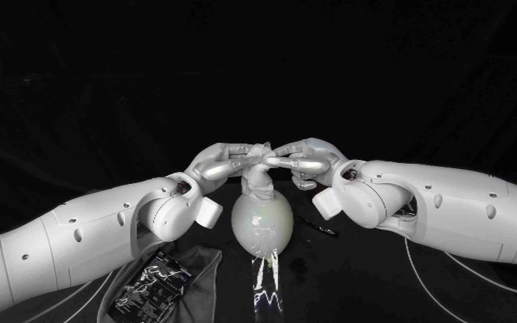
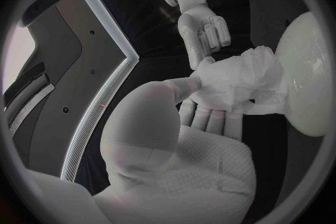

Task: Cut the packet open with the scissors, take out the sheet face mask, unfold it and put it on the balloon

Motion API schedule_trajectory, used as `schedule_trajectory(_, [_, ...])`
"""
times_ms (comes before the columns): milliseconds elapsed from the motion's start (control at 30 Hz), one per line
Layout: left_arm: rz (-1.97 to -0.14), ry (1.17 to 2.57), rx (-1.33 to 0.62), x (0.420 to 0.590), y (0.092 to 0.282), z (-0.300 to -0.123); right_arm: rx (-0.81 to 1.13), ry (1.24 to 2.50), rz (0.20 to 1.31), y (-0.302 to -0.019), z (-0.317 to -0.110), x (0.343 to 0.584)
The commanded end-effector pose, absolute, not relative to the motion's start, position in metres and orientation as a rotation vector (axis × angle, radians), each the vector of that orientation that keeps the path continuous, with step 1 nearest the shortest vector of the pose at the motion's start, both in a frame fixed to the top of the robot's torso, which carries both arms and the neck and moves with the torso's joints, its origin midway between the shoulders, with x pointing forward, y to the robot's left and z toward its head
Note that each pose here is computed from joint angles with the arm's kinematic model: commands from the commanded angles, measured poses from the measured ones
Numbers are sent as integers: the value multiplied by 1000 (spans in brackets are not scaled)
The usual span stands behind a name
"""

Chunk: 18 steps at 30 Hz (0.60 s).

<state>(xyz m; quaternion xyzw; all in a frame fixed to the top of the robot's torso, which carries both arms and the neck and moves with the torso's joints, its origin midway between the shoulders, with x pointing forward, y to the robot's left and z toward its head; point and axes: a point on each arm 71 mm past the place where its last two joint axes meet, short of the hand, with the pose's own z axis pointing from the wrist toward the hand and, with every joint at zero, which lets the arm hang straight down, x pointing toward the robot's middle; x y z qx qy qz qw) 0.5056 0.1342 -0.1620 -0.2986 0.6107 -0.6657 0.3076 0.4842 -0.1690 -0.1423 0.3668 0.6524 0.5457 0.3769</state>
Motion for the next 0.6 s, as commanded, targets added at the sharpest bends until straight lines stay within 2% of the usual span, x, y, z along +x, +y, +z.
schedule_trajectory(33, [-1776,1625,-774,504,132,-162,939,1628,1407,-170,-139,484])
schedule_trajectory(600, [-1757,1560,-697,504,131,-157,918,1615,1354,-171,-138,481])
